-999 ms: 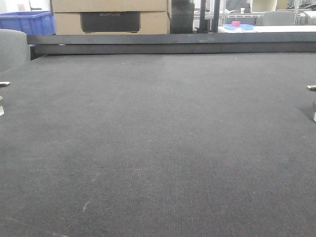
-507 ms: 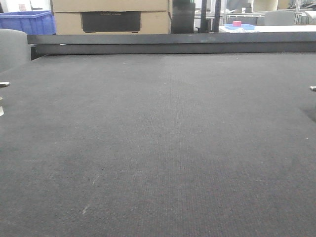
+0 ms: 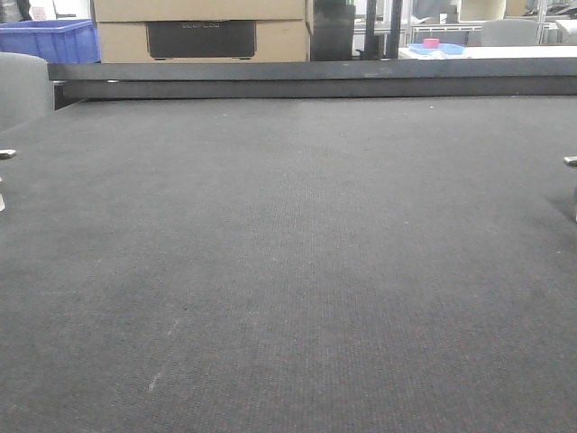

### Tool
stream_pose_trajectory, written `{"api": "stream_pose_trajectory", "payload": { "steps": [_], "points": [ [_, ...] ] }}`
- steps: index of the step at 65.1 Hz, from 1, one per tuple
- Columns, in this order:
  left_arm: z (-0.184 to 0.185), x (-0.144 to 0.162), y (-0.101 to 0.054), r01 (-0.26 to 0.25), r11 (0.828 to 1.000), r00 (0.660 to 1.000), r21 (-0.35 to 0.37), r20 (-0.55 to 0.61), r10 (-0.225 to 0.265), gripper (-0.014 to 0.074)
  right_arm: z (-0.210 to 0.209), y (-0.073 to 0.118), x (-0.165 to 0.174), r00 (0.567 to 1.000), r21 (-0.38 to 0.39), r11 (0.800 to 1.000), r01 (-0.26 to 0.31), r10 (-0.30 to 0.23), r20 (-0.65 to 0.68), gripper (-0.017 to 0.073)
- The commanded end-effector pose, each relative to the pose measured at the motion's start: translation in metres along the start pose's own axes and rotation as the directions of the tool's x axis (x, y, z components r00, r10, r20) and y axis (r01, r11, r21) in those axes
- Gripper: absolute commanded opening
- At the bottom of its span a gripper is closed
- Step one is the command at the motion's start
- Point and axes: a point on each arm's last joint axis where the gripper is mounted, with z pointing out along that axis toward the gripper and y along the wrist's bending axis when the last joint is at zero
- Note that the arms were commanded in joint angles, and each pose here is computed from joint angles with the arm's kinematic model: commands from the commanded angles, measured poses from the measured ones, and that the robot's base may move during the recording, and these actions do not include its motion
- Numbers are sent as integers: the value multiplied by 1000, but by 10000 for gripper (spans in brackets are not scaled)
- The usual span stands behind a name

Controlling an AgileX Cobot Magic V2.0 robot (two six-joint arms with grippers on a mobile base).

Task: Place valve from conveyor to right shelf box
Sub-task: 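Lower both grippers, open, over the two white-capped brass valves on the conveyor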

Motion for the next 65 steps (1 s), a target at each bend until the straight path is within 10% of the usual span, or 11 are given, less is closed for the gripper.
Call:
{"api": "stream_pose_trajectory", "payload": {
  "steps": [1, 10, 26, 65],
  "points": [
    [6, -11, -4, 15, 999, 1000, 33, -19, -14, 601, 18, 0, -15, 994, 0, 1000, 16, -16, -104, 570],
    [16, -19, -8, 9, 998, 999, 57, -44, -7, 601, 53, 1, -42, 948, -19, 1000, 13, -18, -319, 570],
    [22, -18, -8, 10, 998, 998, 58, -66, -6, 601, 124, -2, -57, 742, -35, 999, 36, -50, -669, 570],
    [22, -15, -8, 10, 998, 996, 59, -93, -5, 601, 244, -10, 55, 384, -39, 999, 30, -48, -922, 570]
  ]
}}
